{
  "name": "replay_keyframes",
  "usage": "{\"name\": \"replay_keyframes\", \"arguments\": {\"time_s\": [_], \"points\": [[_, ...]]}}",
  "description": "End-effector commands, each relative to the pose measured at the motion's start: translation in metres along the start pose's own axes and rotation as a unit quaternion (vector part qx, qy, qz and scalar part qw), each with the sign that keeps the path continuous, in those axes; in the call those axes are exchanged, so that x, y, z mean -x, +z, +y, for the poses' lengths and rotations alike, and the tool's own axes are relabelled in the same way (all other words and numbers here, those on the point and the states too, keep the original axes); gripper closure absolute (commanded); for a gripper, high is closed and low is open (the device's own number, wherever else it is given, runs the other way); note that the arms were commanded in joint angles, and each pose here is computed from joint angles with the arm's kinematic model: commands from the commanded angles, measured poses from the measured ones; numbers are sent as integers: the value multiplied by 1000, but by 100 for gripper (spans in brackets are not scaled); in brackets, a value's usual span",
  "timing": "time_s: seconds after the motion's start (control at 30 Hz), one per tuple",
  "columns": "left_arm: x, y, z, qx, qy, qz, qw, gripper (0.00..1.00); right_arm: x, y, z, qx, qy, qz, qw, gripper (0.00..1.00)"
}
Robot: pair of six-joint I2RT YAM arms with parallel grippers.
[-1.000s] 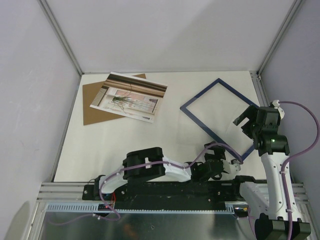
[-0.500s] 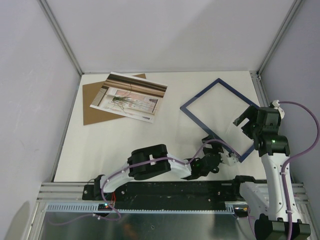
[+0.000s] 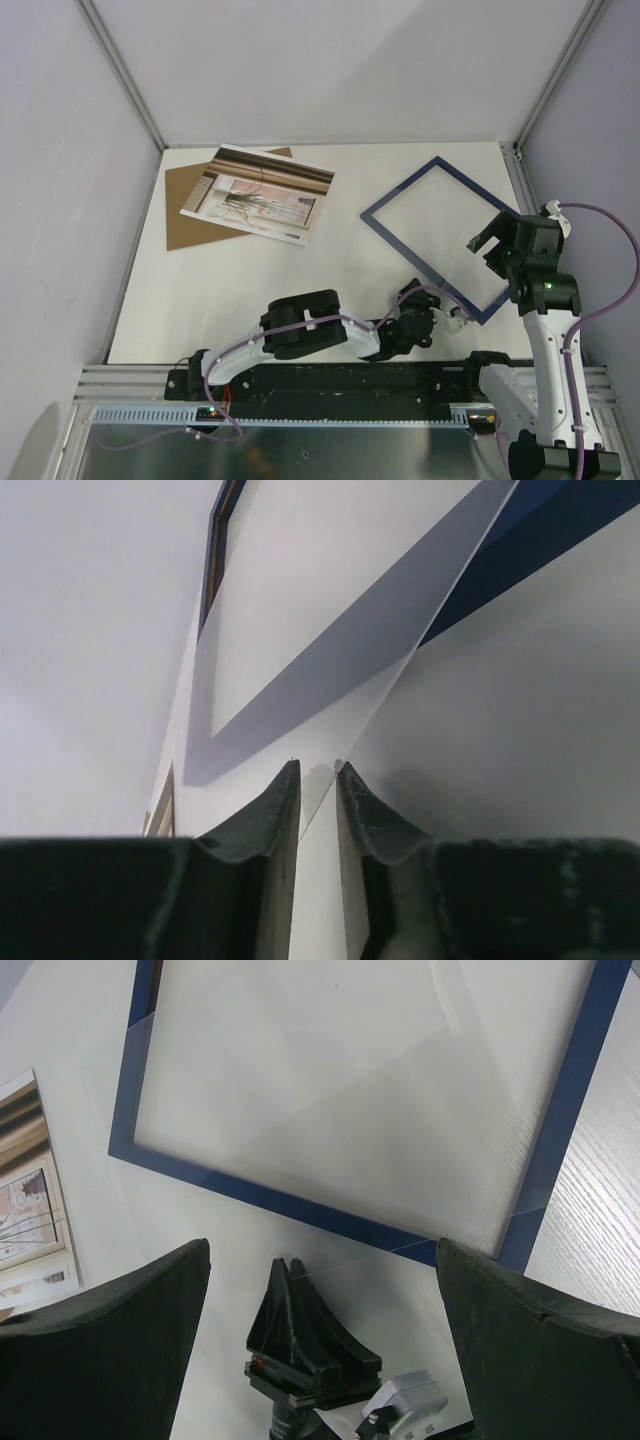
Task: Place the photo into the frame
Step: Pick up the glass panel at the center of the board.
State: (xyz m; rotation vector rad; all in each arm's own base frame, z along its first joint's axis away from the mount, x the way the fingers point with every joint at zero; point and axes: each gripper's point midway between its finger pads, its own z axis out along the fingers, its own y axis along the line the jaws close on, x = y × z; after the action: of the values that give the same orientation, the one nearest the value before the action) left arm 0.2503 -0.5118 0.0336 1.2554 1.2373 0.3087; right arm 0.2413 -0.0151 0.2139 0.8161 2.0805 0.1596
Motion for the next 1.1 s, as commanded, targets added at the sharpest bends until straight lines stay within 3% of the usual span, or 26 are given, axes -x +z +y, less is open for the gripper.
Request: {"name": "replay_keyframes", "arguments": {"time_s": [0.0, 0.27, 0.57, 0.87, 1.07], "points": [[3, -2, 47, 74, -11, 8, 997, 78, 17, -14, 11, 24, 0, -26, 999, 1], [12, -22, 109, 135, -31, 6, 990, 99, 18, -15, 17, 39, 2, -25, 999, 1], [6, -46, 165, 172, -45, 18, 984, 100, 45, -33, 37, 68, -3, -55, 996, 1], [-12, -69, 232, 208, -39, 41, 977, 100, 107, -76, 79, 145, 12, -150, 978, 1], [-20, -78, 262, 192, -42, 60, 979, 100, 145, -102, 102, 186, 33, -205, 960, 1]]}}
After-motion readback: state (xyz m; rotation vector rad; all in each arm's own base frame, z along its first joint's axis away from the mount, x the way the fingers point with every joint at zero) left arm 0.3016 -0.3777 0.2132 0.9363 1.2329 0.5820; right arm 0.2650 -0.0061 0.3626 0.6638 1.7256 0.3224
